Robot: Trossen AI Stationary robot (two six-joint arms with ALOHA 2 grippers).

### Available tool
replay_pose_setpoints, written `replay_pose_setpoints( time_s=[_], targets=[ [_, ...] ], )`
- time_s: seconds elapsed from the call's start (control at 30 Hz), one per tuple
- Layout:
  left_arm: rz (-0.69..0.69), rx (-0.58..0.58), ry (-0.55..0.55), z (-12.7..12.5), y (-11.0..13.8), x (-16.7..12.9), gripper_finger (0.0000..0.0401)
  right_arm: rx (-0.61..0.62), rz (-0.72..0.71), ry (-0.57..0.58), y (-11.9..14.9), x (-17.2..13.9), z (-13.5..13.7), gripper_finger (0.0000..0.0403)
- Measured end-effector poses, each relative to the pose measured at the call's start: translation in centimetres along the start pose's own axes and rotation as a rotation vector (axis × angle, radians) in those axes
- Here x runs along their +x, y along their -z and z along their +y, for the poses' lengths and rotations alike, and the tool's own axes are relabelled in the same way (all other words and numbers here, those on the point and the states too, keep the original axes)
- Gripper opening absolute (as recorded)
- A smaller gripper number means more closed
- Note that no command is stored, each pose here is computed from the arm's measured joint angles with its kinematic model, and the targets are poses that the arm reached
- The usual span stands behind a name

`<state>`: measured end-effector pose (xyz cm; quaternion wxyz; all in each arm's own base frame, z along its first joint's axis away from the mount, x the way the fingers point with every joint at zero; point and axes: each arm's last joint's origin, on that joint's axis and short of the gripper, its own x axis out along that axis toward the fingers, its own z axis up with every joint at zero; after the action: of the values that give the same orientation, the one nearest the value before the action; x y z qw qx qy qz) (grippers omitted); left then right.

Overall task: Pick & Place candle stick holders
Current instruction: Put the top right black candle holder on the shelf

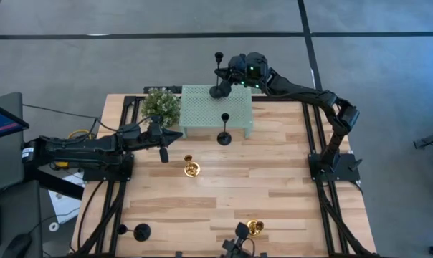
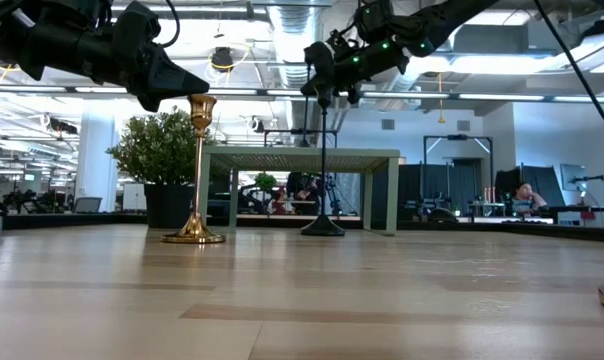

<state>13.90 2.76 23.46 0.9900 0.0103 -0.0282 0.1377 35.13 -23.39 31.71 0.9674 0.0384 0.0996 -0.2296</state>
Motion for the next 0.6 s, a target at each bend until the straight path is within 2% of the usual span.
replay_pose_setpoints(
  time_s=[0.37, 0.6],
  targets=[
    [0.0, 0.0, 0.0, -0.01, 0.0, 0.0, 0.0008, 0.01, 0.014, -0.001, 0.16, 0.03, 0.04, 0.0015],
    [0.0, 0.0, 0.0, 0.0, 0.0, 0.0, 0.0008, 0.002, 0.008, -0.012, 0.1, 0.08, 0.5, 0.0036]
  ],
)
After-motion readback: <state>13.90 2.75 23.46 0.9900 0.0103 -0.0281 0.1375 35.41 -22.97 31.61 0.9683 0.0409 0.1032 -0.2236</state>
